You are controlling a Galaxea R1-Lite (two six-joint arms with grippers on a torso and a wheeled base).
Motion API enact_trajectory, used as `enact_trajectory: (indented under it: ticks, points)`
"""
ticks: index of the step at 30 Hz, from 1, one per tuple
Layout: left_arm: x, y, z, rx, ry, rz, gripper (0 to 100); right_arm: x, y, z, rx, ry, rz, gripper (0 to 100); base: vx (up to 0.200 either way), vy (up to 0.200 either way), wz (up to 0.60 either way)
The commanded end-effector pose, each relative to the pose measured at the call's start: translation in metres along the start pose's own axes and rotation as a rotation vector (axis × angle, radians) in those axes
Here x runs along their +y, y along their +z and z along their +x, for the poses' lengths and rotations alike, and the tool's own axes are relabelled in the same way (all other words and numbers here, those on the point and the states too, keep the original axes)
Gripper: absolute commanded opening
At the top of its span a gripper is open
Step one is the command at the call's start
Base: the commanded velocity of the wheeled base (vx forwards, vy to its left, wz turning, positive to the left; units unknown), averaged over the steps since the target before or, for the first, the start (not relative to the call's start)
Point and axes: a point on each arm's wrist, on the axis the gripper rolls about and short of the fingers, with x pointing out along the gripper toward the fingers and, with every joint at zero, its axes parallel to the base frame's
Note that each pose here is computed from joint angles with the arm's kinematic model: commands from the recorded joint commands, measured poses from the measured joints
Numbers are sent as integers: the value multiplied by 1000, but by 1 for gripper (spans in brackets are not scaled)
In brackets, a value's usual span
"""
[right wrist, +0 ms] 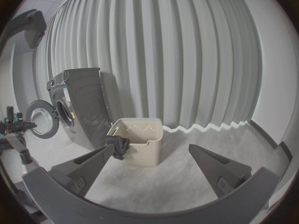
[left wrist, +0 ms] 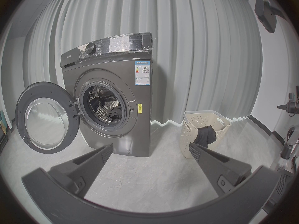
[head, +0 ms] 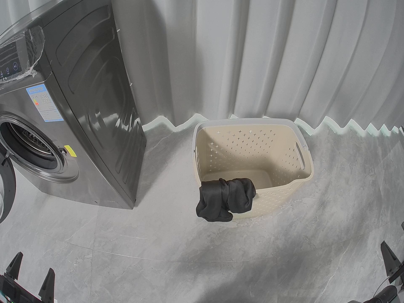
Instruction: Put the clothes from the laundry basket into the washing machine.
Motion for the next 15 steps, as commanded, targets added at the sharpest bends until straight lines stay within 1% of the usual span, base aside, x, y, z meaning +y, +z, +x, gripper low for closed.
enact_trajectory:
  ticks: [1,3,5,7,9,11,12,13,15]
  points:
    - [0,-4,0,-1,0,2,100,-3,17,65,336,183,161,100,0,0,0]
    - [0,-4,0,-1,-2,5,100,-3,19,86,380,212,176,100,0,0,0]
    - [0,-4,0,-1,0,5,100,-1,16,106,417,242,178,100,0,0,0]
    - [0,-4,0,-1,0,5,100,5,11,126,461,292,174,100,0,0,0]
    - [0,-4,0,-1,0,3,100,13,6,141,495,339,169,100,0,0,0]
    - [0,-4,0,-3,0,3,100,22,1,155,521,370,176,100,0,0,0]
    - [0,-4,0,-1,0,3,100,25,-1,159,531,375,182,100,0,0,0]
    - [0,-4,0,-1,0,3,100,34,-6,169,555,375,204,100,0,0,0]
    - [0,-4,0,-1,0,3,100,48,-14,180,583,354,232,100,0,0,0]
